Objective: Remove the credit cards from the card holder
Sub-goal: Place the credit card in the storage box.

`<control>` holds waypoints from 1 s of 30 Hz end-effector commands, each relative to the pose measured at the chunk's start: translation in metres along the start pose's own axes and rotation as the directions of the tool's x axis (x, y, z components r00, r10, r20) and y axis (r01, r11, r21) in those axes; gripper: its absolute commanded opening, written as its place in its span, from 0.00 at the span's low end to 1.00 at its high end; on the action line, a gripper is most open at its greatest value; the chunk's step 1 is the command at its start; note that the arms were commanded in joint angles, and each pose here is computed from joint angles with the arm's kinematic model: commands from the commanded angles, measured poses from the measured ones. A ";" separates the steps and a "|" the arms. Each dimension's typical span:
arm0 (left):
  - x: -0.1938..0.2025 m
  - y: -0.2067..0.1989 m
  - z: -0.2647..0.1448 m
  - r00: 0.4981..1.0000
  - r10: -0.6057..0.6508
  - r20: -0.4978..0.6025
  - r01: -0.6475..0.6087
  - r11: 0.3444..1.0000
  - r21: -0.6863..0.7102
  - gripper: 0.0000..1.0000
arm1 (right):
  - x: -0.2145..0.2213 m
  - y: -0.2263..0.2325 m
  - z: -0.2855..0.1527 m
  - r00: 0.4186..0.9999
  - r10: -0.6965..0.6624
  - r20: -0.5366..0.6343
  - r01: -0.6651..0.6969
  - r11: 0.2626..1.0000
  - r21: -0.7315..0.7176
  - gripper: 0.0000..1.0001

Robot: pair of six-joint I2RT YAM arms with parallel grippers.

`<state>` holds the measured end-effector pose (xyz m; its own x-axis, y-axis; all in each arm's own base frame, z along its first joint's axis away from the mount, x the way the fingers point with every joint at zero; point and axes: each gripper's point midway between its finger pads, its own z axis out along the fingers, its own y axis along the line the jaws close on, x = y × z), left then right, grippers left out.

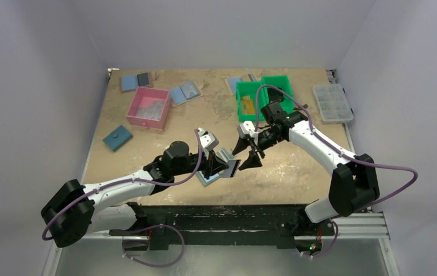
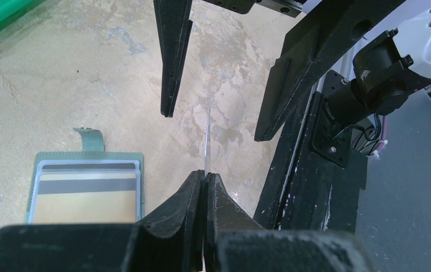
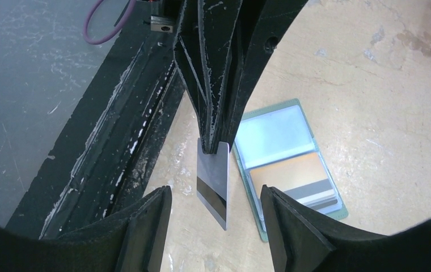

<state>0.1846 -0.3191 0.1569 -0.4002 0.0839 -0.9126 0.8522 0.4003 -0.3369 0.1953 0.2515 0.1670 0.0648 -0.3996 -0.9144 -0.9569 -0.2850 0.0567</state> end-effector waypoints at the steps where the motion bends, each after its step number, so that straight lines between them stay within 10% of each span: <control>1: -0.018 -0.005 0.004 0.997 0.048 0.056 -0.049 0.999 0.015 0.00 | -0.001 -0.004 -0.003 1.000 -0.007 -0.008 0.007 1.000 0.021 0.68; 13: -0.025 -0.007 0.010 0.996 0.075 0.049 -0.076 0.997 0.021 0.00 | 0.012 -0.002 0.013 0.999 0.034 -0.018 -0.035 0.999 -0.019 0.66; 21: -0.036 -0.003 0.009 0.996 0.044 0.082 -0.043 0.999 -0.020 0.01 | 0.008 -0.004 0.014 0.998 0.007 -0.056 -0.008 1.000 -0.023 0.00; 26: -0.053 0.019 -0.007 0.966 -0.175 0.191 0.209 0.962 -0.173 0.58 | -0.006 -0.010 0.000 0.995 -0.035 -0.088 0.036 0.999 0.009 0.00; 30: -0.055 0.046 -0.030 0.835 -0.440 0.330 0.526 0.815 -0.243 0.98 | -0.015 -0.031 -0.016 0.991 -0.049 -0.127 0.065 0.990 0.125 0.00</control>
<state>0.2114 -0.3070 0.1816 -0.5027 -0.0998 -0.8587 0.6869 0.5571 -0.4668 0.2049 0.2571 0.1560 0.0751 -0.4810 -0.8735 -0.9585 -0.2763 0.0698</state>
